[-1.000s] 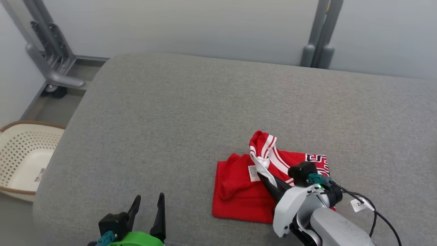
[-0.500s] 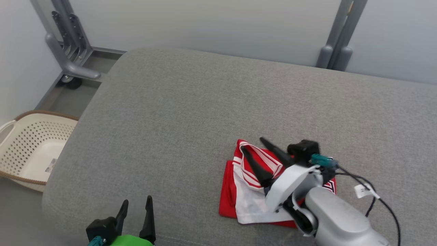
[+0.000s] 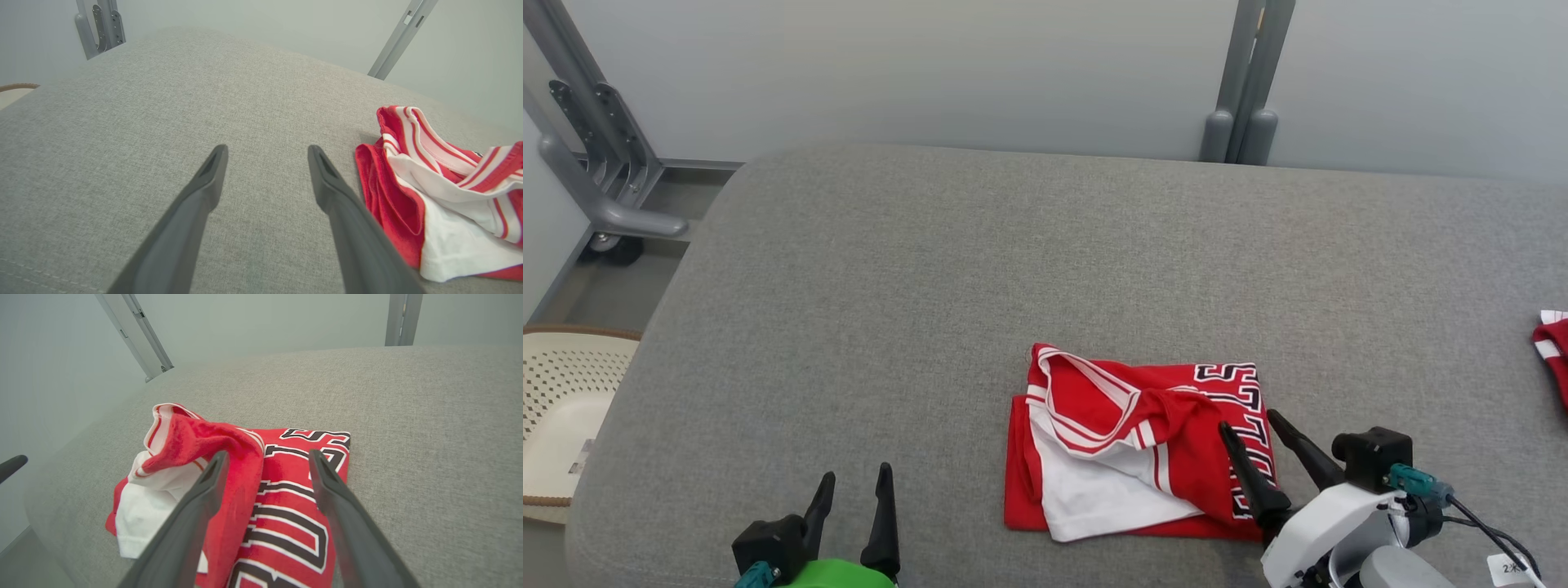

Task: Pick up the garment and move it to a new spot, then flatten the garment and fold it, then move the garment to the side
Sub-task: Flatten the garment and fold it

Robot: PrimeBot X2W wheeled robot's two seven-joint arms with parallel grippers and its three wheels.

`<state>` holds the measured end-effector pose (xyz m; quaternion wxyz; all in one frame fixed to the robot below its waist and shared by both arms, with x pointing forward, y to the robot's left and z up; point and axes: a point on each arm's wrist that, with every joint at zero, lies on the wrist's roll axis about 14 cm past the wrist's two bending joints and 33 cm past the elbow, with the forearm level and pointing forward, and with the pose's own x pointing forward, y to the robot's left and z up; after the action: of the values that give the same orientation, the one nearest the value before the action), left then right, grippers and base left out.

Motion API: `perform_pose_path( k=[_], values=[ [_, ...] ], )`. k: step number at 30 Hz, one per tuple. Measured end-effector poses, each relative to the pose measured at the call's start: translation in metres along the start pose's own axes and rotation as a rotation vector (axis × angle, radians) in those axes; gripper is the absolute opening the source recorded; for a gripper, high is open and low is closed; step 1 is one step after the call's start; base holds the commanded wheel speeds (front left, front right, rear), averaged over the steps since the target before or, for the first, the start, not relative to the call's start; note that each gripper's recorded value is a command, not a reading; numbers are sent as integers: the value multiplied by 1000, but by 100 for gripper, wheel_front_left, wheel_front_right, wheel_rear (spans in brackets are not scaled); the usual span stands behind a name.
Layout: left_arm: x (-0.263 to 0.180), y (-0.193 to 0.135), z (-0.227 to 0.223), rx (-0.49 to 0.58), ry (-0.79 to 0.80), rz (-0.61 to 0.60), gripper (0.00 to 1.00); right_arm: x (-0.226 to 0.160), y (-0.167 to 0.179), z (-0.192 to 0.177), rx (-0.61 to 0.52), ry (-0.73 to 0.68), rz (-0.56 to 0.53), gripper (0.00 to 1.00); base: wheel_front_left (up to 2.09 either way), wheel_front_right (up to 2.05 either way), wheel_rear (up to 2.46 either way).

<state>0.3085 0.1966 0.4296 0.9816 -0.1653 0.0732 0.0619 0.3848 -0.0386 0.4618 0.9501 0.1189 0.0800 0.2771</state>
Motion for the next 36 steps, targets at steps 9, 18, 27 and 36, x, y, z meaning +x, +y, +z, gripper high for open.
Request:
perform_pose_path(
  k=[9, 18, 27, 36],
  values=[
    [-4, 7, -2, -4, 6, 23, 100, 14, 35, 2, -69, 2, 126, 100, 0, 0, 0],
    [-9, 15, -3, -10, 3, 52, 100, 23, 45, -4, -83, 28, 161, 100, 0, 0, 0],
    [-9, 17, -4, -12, 8, 61, 100, 31, 52, -14, -100, 64, 177, 0, 0, 0, 0],
    [-10, 17, -1, -13, -1, 57, 100, 27, 104, -10, -69, 52, 328, 0, 0, 0, 0]
  ],
)
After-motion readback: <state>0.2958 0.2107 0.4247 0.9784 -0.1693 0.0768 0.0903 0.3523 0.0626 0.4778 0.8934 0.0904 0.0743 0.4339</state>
